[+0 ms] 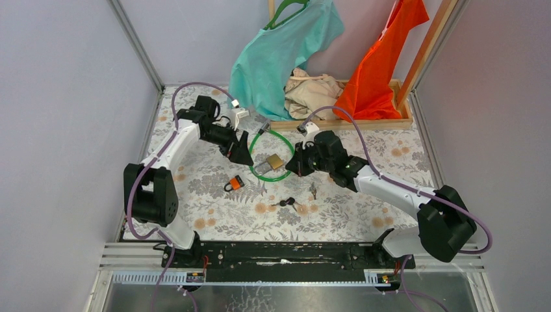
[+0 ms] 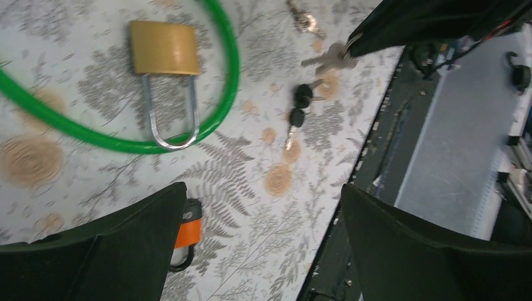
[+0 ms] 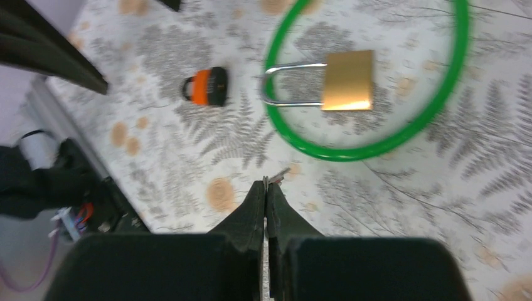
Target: Unlock with the key
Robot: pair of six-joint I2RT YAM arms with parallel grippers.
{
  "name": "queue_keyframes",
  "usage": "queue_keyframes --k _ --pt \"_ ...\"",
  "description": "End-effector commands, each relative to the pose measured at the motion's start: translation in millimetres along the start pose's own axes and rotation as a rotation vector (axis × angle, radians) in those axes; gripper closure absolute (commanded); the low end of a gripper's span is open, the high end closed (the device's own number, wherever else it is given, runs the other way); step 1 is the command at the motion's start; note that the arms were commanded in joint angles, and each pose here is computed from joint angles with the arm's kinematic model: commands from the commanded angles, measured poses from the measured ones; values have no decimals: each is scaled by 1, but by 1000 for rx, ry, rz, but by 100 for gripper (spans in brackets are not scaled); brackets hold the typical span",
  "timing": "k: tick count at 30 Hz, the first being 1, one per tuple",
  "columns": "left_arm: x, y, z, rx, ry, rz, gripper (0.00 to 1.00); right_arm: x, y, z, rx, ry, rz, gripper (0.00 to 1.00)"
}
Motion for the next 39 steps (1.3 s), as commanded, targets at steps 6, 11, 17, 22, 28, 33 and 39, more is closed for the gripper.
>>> queue_keyframes --k 6,11,17,22,28,33,39 --pt "14 -66 2 -341 -62 -107 0 35 90 33 512 24 -4 100" --pt "12 -89 6 -429 -76 -166 1 49 110 42 609 1 -73 100" --pt "16 -105 8 -446 -108 -271 3 56 126 46 728 2 -182 100" --pt "24 -109 11 -443 -127 -287 5 56 131 45 755 18 -207 100" --pt "28 -118 14 -455 -148 -308 12 55 135 46 788 40 -221 100" --pt "30 -122 19 -445 -146 -346 29 51 134 45 791 61 -224 100" --pt "27 -122 22 -415 -114 -376 48 45 133 49 800 99 -207 100"
Point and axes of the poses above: each gripper's point midway between its finger pads, its own z axis back along the fingers, its own y axis along the line the jaws close on, x = y × z, the point moved 6 cm from there along z, back along the fingers, and after that the axes turned 11 degrees about -z, right-handed, at the moved point
